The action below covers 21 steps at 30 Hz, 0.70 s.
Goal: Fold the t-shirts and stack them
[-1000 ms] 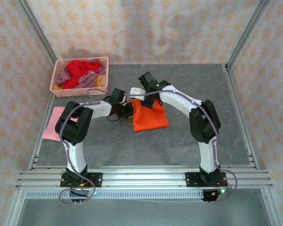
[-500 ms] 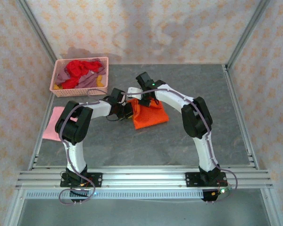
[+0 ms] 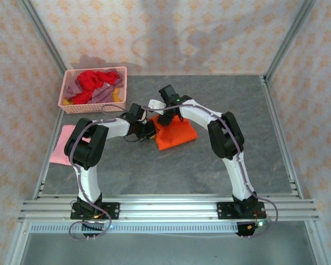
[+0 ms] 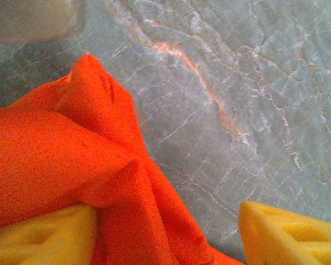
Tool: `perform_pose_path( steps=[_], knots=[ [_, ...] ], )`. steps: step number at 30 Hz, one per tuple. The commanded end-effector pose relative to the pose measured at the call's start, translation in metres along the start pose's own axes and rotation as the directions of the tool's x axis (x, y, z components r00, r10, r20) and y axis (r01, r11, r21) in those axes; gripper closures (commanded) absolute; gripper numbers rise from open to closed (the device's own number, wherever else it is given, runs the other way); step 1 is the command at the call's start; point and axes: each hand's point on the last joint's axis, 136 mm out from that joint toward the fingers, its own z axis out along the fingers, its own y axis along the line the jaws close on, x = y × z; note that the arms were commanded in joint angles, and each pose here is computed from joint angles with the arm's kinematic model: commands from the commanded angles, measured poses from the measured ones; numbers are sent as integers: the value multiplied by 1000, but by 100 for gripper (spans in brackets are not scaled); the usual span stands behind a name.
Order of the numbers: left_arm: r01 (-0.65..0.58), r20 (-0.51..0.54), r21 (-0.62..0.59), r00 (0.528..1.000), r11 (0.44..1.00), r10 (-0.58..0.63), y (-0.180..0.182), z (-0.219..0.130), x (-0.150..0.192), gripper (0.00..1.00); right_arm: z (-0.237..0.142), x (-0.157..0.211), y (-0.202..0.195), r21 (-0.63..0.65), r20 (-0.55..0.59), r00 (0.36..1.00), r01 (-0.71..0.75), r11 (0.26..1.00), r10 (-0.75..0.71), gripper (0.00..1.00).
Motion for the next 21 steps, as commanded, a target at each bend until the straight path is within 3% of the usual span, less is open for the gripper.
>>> perform_pose_path(
  steps=[1,9,13,15,17,21],
  knots=[
    [35,-62,-131,997,991,-44,44,11,24,100,-33,-15,-24,78,72,997,-37,996,31,27],
    [65,-15,-79,998,995,-67,33,4,17,100,-77,-12,-40,111,200,967,-184,977,159,18],
    [69,-6,-58,998,996,-70,28,2,16,100,-91,-6,-49,115,276,917,-329,937,288,17],
    [75,-5,-66,997,995,-76,30,1,17,89,-101,-3,-58,103,349,842,-470,877,410,17],
    [68,17,-55,998,996,-67,24,-7,14,74,-108,6,-67,58,407,728,-624,779,552,16],
    [62,47,-60,997,996,-60,21,-21,14,60,-115,27,-67,-85,432,498,-808,583,752,15]
  ],
)
